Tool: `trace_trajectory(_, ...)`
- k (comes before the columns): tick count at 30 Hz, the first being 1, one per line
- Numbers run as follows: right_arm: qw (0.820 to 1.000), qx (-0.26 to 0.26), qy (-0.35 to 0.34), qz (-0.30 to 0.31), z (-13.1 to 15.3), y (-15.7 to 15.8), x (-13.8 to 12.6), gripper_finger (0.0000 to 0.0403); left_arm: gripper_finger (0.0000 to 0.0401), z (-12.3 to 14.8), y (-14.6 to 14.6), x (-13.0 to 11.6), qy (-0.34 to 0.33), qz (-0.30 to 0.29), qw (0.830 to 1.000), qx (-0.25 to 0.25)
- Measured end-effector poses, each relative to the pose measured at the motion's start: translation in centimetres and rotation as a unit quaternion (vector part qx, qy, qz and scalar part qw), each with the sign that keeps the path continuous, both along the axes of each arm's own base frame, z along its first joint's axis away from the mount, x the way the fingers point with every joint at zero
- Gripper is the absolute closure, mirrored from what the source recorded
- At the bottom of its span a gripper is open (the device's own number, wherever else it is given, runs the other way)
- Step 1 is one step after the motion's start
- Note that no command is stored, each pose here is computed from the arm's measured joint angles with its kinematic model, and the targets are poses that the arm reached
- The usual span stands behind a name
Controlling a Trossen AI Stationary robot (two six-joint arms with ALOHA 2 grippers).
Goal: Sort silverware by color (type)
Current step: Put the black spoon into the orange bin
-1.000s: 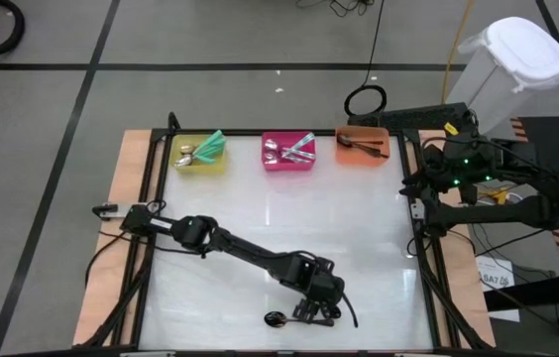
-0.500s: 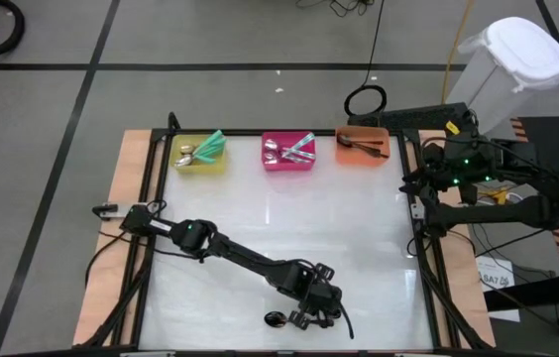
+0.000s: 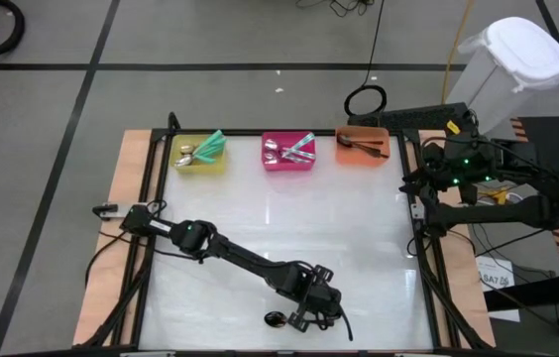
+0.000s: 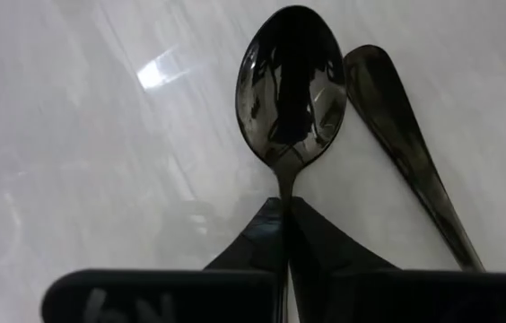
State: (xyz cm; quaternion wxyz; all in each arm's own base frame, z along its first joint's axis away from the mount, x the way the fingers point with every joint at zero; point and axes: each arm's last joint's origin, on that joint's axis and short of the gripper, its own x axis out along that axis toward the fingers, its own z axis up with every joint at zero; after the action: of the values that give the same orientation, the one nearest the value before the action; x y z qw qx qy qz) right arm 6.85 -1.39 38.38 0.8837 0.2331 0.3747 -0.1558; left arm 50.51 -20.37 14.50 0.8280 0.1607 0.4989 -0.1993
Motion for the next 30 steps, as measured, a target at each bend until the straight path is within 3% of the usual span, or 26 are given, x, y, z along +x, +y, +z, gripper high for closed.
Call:
trace_trajectory(5, 1.0, 0.003, 0.0, -0.003, 0.0, 0.0, 0.0, 0.0238, 0.0396, 0.8, 0.6, -0.1, 0.004, 0.016, 1.0, 0.001)
trace_trajectory(9, 1.0, 0.002, -0.006, -0.004, 0.1, 0.0, 0.1, 0.0238, 0.0397, 2.8, 2.4, 0.1, -0.008, 0.073, 0.997, -0.002)
trace_trajectory(17, 1.0, -0.006, -0.01, -0.01, 0.2, -0.1, 0.2, 0.0238, 0.0398, 7.4, 6.8, 0.7, -0.041, 0.194, 0.978, -0.06)
trace_trajectory(23, 1.0, -0.017, -0.008, -0.025, -0.1, -0.1, -0.5, 0.0238, 0.0398, 11.9, 10.3, 0.3, -0.102, 0.301, 0.946, -0.068)
trace_trajectory(30, 0.998, 0.028, -0.051, -0.031, -2.2, 0.2, -0.7, 0.0238, 0.0398, 17.9, 13.6, -1.5, -0.186, 0.429, 0.879, -0.093)
